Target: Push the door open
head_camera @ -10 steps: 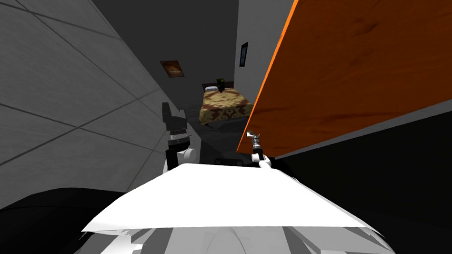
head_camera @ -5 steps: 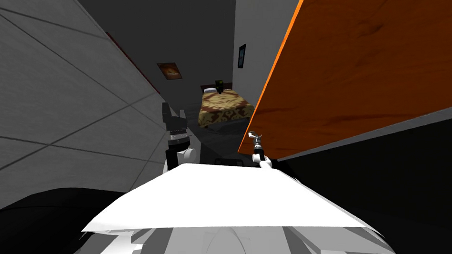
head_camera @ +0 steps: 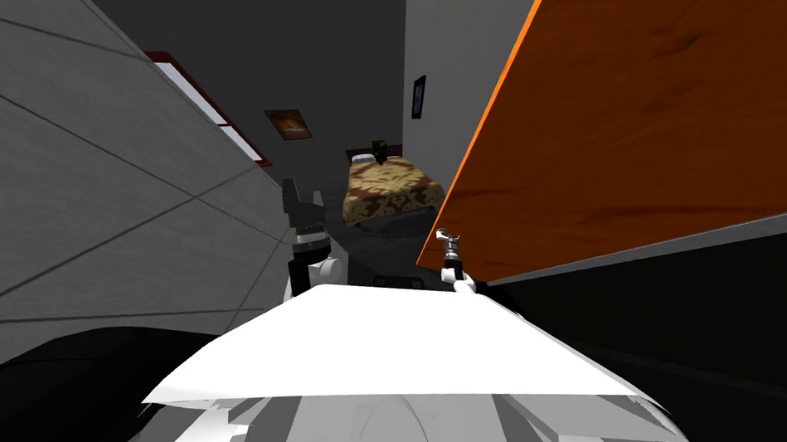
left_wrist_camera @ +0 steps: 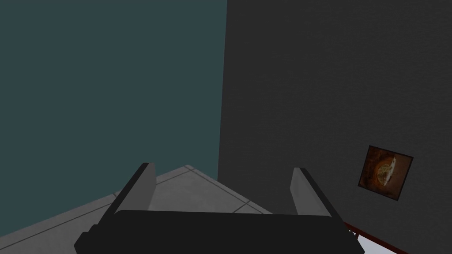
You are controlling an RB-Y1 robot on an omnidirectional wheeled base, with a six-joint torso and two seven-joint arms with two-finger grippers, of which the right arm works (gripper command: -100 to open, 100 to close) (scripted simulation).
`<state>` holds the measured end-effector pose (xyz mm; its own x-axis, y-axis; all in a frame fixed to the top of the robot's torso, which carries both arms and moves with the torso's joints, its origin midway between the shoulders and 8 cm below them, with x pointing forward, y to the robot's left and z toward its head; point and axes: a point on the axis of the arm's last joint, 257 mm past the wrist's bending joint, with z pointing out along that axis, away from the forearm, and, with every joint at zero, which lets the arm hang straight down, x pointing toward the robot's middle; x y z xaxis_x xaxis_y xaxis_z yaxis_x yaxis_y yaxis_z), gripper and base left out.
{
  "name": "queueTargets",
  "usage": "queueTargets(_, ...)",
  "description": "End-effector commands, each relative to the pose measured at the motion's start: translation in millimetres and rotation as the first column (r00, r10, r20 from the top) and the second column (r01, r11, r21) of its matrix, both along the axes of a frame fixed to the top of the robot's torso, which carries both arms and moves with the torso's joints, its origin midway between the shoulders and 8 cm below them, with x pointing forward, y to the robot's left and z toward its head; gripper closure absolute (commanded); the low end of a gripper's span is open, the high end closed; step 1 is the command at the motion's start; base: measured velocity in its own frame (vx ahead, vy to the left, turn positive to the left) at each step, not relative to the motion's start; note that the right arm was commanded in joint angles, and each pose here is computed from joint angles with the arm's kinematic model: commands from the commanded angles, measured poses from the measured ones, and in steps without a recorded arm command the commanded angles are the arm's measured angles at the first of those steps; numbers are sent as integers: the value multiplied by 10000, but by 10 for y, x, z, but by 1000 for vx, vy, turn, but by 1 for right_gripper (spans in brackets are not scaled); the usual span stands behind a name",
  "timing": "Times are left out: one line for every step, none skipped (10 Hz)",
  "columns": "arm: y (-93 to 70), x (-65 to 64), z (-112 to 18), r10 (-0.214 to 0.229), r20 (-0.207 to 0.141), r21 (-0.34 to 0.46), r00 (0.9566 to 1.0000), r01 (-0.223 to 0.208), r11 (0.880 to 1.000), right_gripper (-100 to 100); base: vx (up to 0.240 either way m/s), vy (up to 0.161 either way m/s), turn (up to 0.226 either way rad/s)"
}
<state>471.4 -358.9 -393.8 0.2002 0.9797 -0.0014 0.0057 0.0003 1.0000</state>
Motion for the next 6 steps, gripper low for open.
queueTargets(0, 0, 0, 0, 0, 0, 10000, 0, 10000, 100, 78, 15, -24)
queueTargets(-79, -12, 14, -175, 29, -15, 9998, 175, 9998, 100, 120, 12, -30)
queueTargets(-109, -21, 14, -249, 30, -14, 9997, 249, 9997, 100, 190, 32, -45)
queueTargets(-148, -33, 14, -348, 31, -14, 9994, 348, 9994, 100, 175, 16, -42)
queueTargets(-148, -33, 14, -348, 31, -14, 9994, 348, 9994, 100, 135, 3, -8)
queueTargets(-148, -33, 14, -348, 31, -14, 9994, 348, 9994, 100, 70, -5, 7)
